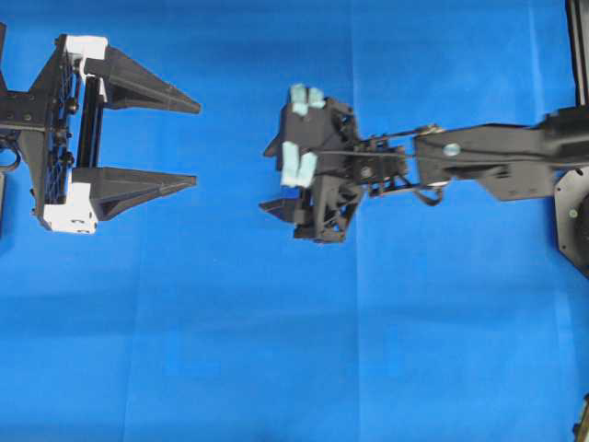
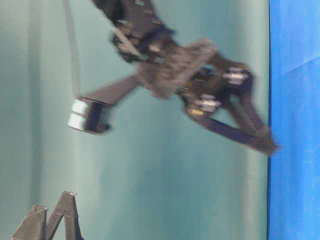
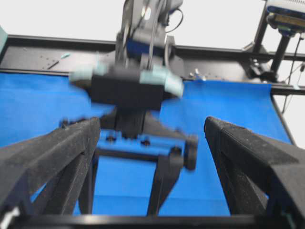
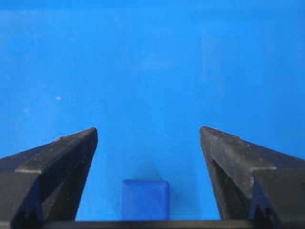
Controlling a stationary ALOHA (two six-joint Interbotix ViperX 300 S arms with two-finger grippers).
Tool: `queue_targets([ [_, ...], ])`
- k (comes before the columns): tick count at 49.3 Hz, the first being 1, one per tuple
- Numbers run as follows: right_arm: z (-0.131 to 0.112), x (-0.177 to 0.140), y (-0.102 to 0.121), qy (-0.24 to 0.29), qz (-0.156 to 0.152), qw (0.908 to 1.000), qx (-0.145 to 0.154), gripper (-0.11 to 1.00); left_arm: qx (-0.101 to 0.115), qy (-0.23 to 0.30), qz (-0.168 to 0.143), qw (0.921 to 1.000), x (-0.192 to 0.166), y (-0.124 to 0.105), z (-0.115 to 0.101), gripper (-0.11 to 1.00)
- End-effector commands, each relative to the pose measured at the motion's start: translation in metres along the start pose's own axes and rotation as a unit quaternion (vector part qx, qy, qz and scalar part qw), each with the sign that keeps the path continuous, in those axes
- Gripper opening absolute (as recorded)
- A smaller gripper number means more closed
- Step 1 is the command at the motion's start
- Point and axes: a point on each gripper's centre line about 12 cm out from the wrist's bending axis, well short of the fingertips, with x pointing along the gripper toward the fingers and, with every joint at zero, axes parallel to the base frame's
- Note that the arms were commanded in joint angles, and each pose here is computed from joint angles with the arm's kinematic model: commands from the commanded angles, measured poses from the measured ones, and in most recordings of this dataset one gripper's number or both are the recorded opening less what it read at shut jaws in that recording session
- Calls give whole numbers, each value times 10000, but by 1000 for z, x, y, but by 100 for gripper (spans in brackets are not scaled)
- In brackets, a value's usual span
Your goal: Handover the blue block to the right arm after grasping it with the left arm, then place it in the designated position.
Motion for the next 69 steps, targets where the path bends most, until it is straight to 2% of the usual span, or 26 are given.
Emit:
queue_targets([
  [1, 23, -28, 3, -299, 14, 9995, 24, 78, -7, -184, -3, 9998, -4, 0, 11, 93],
  [19, 59, -108, 0, -843, -128, 9963, 66, 78, -7, -192, -3, 9998, -5, 0, 12, 93],
  [27, 63, -138, -1, -1011, -155, 9947, 80, 78, -7, -192, -3, 9998, -5, 0, 12, 93],
  [45, 56, -196, -9, -1435, -173, 9895, 67, 78, -15, -192, -4, 9998, -4, 0, 12, 93],
  [50, 54, -205, -10, -1527, -159, 9881, 80, 78, -15, -192, -4, 9998, -4, 0, 12, 93],
  [69, 52, -199, -10, -1494, -198, 9886, -38, 78, -15, -192, -4, 9998, -4, 0, 12, 93],
])
